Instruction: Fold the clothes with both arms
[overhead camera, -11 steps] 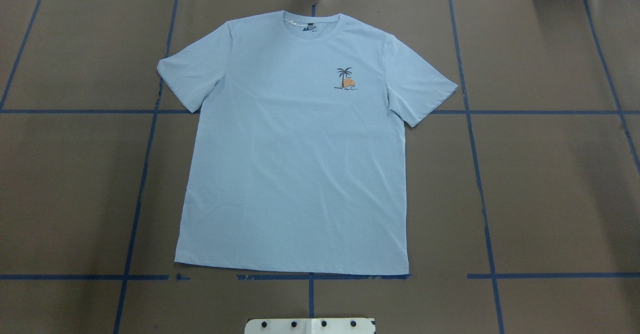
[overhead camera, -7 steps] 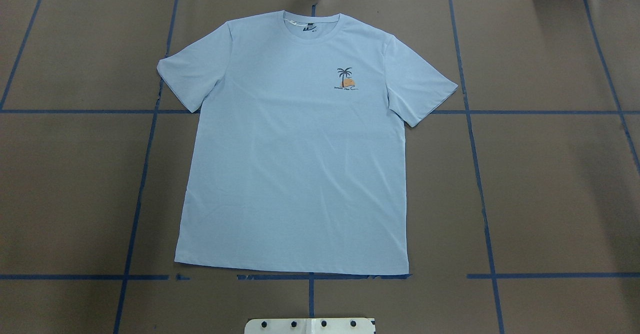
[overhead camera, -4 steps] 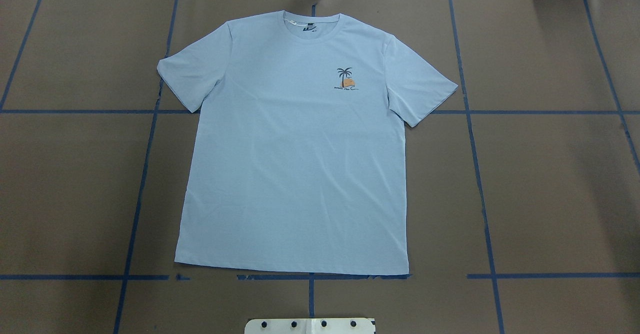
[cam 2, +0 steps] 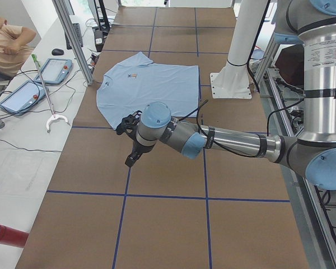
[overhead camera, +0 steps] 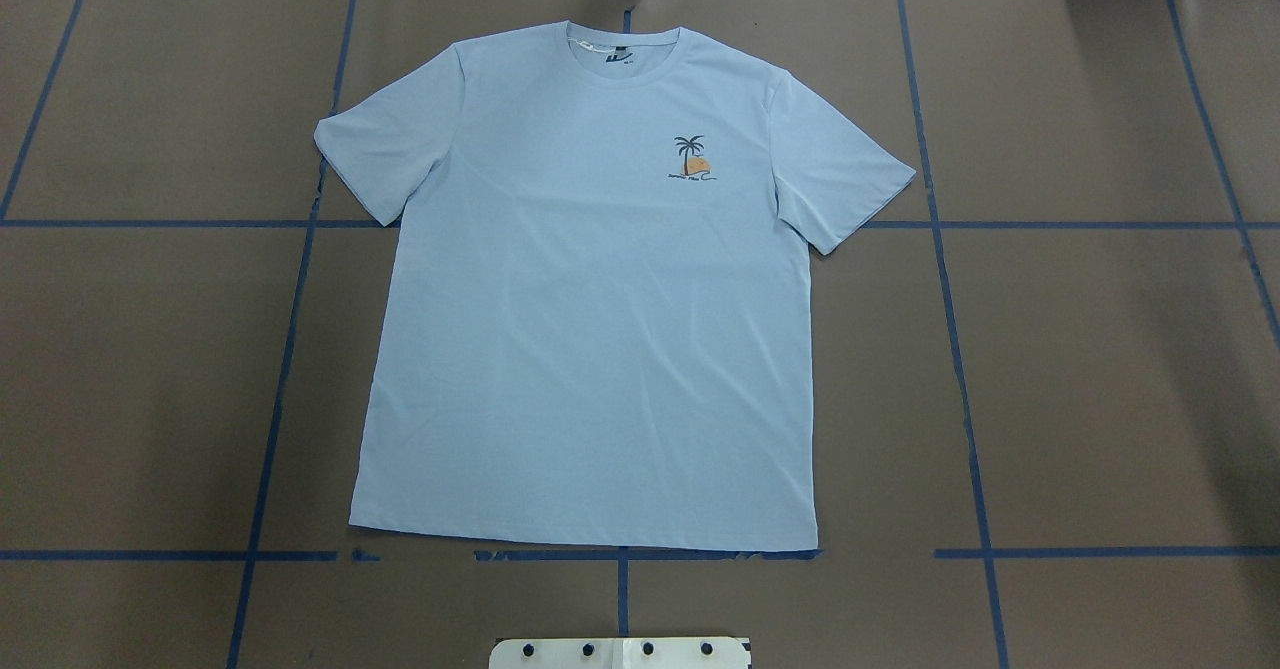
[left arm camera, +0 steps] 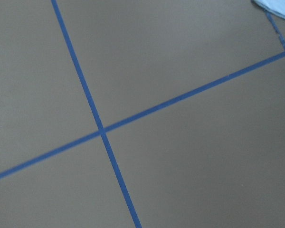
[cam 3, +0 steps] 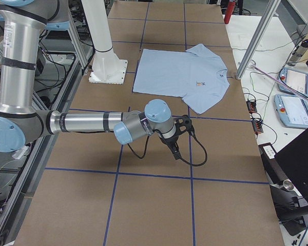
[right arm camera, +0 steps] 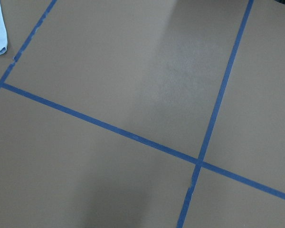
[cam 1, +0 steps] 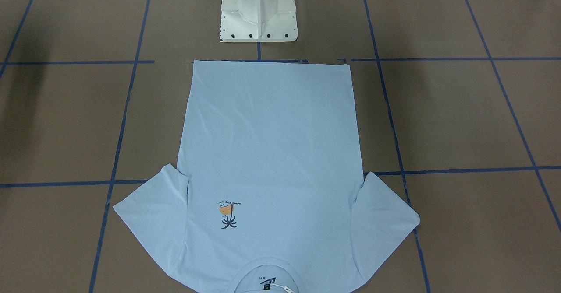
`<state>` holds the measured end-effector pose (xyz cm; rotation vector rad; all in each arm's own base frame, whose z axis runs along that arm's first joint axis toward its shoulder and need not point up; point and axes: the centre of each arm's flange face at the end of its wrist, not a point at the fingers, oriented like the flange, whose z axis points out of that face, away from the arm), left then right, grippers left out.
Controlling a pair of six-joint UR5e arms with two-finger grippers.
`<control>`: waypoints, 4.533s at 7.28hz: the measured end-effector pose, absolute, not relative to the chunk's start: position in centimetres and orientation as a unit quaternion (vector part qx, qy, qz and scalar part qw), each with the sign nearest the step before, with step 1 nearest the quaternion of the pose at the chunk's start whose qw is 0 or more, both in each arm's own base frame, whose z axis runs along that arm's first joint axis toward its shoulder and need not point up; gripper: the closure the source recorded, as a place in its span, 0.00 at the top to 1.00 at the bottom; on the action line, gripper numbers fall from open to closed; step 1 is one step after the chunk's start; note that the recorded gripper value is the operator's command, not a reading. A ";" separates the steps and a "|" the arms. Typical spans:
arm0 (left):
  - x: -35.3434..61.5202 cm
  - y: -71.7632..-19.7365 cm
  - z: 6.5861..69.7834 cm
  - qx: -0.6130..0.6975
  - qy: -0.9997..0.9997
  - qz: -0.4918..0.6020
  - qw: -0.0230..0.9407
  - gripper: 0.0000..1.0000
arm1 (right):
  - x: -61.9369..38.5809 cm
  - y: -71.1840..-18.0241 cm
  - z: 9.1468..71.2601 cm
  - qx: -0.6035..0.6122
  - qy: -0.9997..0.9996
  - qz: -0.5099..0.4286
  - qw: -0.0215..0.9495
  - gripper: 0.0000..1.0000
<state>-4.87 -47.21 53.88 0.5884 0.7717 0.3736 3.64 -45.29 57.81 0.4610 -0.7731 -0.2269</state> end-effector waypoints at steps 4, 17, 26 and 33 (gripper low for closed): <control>-4.9 -47.7 54.3 0.312 0.365 0.188 0.857 1.00 | -3.7 -54.6 54.1 0.246 -0.404 -0.077 0.878 1.00; -4.9 -47.8 54.1 0.321 0.363 0.192 0.853 1.00 | -38.5 -59.2 48.1 0.253 -0.415 0.098 0.868 0.00; -4.9 -47.8 54.2 0.321 0.364 0.192 0.853 1.00 | -47.4 -61.5 32.8 0.255 -0.356 0.155 0.886 0.00; -4.9 -47.8 54.4 0.318 0.364 0.191 0.854 1.00 | -57.4 -56.4 25.2 0.282 -0.323 0.175 0.886 1.00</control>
